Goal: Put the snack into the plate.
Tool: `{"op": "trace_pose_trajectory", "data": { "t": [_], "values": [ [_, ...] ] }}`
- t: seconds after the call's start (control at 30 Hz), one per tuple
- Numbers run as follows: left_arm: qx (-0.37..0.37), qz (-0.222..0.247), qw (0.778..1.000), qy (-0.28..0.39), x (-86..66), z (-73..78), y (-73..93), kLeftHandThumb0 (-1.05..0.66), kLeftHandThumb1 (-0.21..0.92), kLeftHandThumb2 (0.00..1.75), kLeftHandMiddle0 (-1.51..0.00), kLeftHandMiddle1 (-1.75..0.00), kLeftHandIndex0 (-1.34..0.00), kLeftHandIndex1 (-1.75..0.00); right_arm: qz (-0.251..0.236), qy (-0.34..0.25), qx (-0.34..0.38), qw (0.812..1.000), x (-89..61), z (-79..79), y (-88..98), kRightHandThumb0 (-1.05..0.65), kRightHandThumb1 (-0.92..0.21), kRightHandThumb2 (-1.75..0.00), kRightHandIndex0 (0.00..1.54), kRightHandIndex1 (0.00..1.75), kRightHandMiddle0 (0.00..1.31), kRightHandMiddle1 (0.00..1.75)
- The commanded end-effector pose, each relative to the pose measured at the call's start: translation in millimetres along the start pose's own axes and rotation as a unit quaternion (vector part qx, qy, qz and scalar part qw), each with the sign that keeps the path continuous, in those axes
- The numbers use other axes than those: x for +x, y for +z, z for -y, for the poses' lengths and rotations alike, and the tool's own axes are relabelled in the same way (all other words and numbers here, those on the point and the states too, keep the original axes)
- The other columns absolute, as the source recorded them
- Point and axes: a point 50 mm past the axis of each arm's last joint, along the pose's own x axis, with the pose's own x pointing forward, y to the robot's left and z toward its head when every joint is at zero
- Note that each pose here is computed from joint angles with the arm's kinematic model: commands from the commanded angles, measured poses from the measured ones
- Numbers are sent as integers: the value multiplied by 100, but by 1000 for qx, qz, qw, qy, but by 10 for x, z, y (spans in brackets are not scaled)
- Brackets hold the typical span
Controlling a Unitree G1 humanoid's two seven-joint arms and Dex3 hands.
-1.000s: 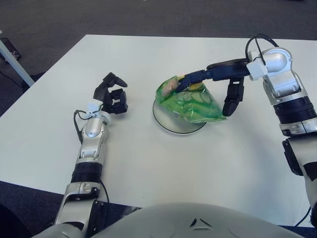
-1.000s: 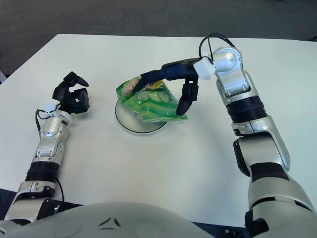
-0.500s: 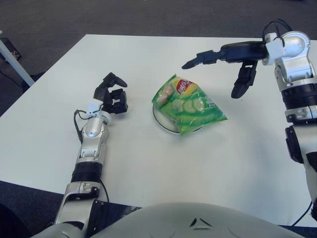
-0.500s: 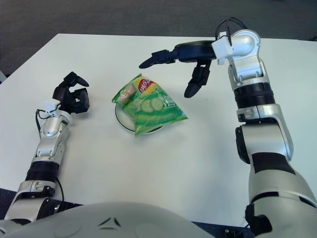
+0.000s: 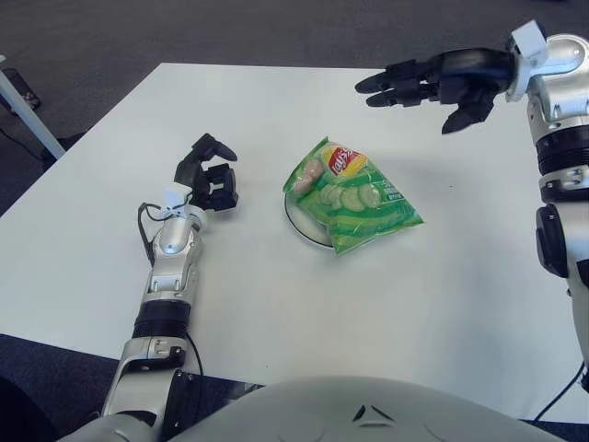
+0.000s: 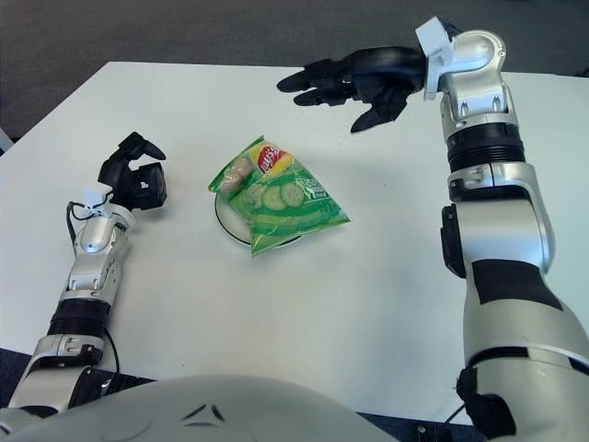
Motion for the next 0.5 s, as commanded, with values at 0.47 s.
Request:
{"op": "trace_pose_trajectory", "data": {
  "t": [0.47],
  "values": [
    [-36,-113,993,16,-442,112,-486,-46,37,125,-120,-175,-57,-175,57,-99,-27,993,-412,-176,-261,-105,-88,-23,0,0,1,14]
  ]
}}
